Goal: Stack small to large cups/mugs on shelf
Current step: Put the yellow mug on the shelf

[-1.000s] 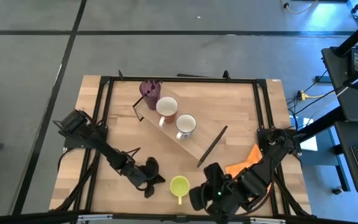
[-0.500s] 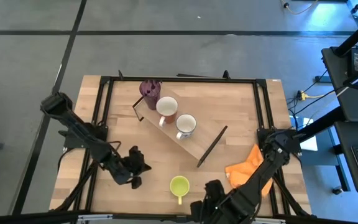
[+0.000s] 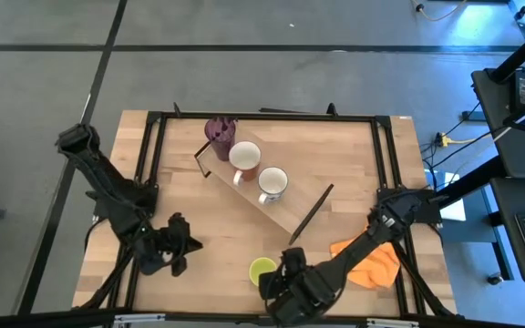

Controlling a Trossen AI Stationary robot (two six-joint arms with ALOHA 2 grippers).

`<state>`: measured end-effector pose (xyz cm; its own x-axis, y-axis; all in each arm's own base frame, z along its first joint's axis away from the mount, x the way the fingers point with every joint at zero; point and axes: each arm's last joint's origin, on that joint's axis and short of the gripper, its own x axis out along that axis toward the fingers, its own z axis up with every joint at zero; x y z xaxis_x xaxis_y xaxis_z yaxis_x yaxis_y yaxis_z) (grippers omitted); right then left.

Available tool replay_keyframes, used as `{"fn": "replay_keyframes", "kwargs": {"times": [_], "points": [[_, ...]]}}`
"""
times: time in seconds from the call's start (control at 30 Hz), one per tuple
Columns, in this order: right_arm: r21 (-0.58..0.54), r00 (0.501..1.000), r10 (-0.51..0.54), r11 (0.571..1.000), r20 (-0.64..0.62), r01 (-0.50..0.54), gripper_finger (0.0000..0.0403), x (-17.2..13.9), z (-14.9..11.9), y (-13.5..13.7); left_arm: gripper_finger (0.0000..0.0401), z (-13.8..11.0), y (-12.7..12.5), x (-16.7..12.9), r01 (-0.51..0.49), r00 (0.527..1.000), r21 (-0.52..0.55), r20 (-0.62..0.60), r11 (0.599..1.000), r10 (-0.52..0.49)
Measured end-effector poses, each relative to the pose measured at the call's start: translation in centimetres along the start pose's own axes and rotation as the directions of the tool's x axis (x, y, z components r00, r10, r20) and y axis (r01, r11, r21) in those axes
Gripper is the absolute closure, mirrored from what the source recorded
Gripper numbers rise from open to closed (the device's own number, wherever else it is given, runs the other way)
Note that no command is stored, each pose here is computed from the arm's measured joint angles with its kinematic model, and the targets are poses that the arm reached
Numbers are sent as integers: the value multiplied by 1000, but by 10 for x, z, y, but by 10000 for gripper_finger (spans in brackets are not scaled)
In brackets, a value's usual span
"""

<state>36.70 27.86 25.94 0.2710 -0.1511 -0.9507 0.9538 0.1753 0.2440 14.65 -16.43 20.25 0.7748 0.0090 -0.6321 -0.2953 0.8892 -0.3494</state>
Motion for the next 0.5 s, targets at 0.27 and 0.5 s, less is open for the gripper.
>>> {"fn": "replay_keyframes", "kwargs": {"times": [0.27,0.5], "points": [[13,1000,-12,1000,-24,13,189,29,3,13,377,-15,2,-11,-16,999,-5,-30,1000,16],[24,998,-48,999,-38,49,190,46,2,16,377,-21,4,-15,-35,998,8,-49,999,35]]}}
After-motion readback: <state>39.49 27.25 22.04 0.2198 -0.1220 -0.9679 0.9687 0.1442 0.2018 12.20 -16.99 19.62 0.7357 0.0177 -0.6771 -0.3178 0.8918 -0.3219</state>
